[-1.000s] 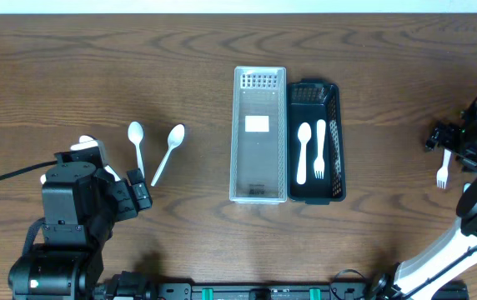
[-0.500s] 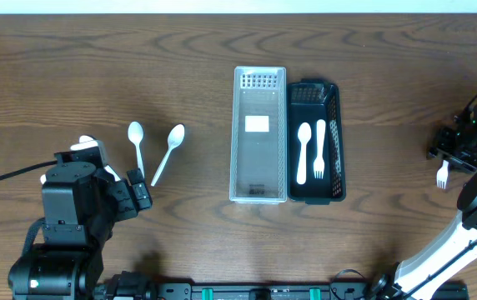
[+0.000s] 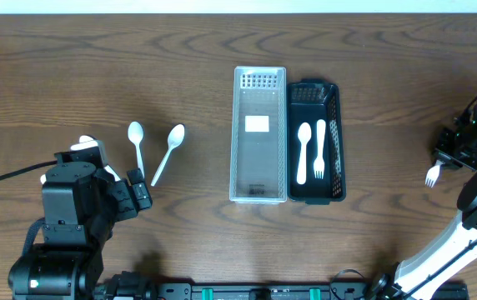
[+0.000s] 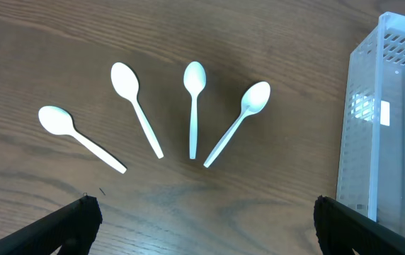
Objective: Pack container
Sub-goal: 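Grasp the next white spoon on the right with the right gripper, then place the white spoon into the black basket beside the others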
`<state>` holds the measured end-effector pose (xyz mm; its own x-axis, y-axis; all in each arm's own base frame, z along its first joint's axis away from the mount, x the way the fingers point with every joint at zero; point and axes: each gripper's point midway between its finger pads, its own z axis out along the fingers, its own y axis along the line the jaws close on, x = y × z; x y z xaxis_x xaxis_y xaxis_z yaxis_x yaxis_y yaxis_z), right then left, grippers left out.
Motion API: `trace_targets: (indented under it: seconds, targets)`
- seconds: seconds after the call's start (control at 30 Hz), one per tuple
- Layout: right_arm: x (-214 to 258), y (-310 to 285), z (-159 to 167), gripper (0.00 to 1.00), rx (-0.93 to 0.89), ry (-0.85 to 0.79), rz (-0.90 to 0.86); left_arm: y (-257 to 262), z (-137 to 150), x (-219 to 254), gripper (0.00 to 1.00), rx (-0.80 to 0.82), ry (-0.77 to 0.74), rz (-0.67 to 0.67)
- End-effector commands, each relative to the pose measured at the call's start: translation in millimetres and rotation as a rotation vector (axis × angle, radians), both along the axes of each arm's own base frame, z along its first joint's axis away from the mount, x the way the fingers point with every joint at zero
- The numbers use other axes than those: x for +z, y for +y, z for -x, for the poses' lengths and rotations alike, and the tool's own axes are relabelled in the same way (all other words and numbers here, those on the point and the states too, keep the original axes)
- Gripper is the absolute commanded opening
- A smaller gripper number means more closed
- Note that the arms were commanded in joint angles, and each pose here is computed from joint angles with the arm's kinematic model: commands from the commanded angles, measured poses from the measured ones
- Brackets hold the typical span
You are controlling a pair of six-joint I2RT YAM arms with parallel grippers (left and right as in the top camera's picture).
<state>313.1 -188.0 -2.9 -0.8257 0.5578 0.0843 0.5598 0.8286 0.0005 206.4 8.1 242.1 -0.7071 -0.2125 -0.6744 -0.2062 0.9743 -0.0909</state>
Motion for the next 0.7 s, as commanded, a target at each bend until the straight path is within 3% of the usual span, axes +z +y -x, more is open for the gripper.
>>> trace_targets:
  seconds: [0.0,0.17,0.37,0.5,0.67]
  targets:
    - [31.0,11.4,-20.0,0.02,-0.003,-0.064,0.02,1.3,-0.5,5.5,0.98,0.013,-0.013,0.003]
    - [109.5,52.8,-54.0,0.04,0.126,-0.23,0.077,1.3,-0.4,5.5,0.98,0.013,-0.012,0.003]
    - [189.7,158.7,-68.2,0.06,0.337,-0.423,0.092,1.4,-0.4,5.5,0.98,0.013,-0.012,0.003]
    - [200.0,226.8,-64.4,0.07,0.419,-0.457,0.045,1.3,-0.4,5.4,0.98,0.013,-0.012,0.003]
    - [176.3,287.3,-53.9,0.06,0.493,-0.402,-0.004,1.3,-0.4,5.4,0.98,0.013,-0.012,0.003]
